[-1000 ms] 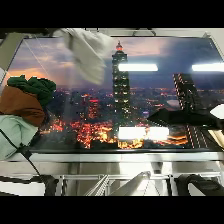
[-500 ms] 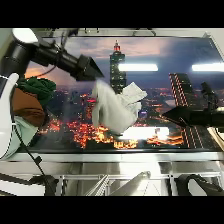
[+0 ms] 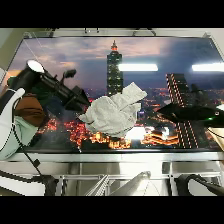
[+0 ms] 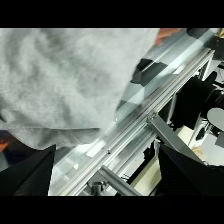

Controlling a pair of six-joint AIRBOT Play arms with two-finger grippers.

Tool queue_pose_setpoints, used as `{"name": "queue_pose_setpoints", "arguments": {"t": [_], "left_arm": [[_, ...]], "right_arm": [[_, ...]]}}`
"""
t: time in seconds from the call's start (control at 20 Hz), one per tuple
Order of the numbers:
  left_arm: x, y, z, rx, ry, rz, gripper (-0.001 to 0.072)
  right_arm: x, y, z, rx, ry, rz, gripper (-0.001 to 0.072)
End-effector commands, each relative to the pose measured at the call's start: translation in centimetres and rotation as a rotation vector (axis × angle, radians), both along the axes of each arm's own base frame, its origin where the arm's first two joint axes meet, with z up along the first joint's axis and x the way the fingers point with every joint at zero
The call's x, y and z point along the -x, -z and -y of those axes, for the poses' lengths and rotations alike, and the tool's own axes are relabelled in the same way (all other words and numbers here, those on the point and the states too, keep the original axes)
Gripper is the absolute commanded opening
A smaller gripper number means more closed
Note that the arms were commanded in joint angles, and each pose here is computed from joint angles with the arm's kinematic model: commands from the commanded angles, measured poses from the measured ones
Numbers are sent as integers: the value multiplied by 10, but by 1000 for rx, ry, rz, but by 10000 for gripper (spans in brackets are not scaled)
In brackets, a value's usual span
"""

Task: Fold the shirts.

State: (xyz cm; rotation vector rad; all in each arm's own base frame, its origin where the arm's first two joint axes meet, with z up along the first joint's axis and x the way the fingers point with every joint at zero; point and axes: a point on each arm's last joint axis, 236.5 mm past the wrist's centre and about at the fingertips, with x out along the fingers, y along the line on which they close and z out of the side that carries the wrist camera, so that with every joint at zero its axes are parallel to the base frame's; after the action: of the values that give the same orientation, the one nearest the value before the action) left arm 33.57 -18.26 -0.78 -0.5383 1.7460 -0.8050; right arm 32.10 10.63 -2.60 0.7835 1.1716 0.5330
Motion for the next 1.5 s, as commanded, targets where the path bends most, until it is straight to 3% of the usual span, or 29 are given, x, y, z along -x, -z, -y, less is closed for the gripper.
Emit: {"name": "queue_pose_setpoints", "arguments": {"t": [0.0,0.15,0.4,0.45,0.5,0.55,0.6,0.8,0.95,1.1,1.3,1.45], "left_arm": [[8,52,-5,-50,-70,-8,714],[6,82,-8,-93,-143,7,697],[11,112,-5,-87,-141,-49,695],[10,114,0,-66,-149,-57,650],[7,113,7,-25,-160,-54,407],[0,107,14,29,-177,-39,196],[-9,97,20,86,-191,-17,20],[-38,-5,35,315,-127,116,2],[-35,-107,30,357,-48,316,3],[-10,-213,28,362,9,588,3],[63,-346,27,344,73,1011,4],[98,-400,8,178,41,1306,19]], "right_arm": [[-6,44,-41,4,-106,-68,568],[3,77,-85,29,-204,-144,568],[13,84,-140,-21,-291,-177,561],[11,81,-144,-33,-292,-166,375],[6,74,-148,-53,-293,-145,125],[3,67,-151,-75,-292,-138,15],[1,56,-153,-101,-314,-116,17],[7,-27,-150,-233,-432,-11,16],[4,-137,-126,-303,-428,235,16],[17,-276,-93,-327,-321,627,17],[92,-405,-76,-261,-262,1058,17],[127,-448,-69,-135,-144,1266,17]]}}
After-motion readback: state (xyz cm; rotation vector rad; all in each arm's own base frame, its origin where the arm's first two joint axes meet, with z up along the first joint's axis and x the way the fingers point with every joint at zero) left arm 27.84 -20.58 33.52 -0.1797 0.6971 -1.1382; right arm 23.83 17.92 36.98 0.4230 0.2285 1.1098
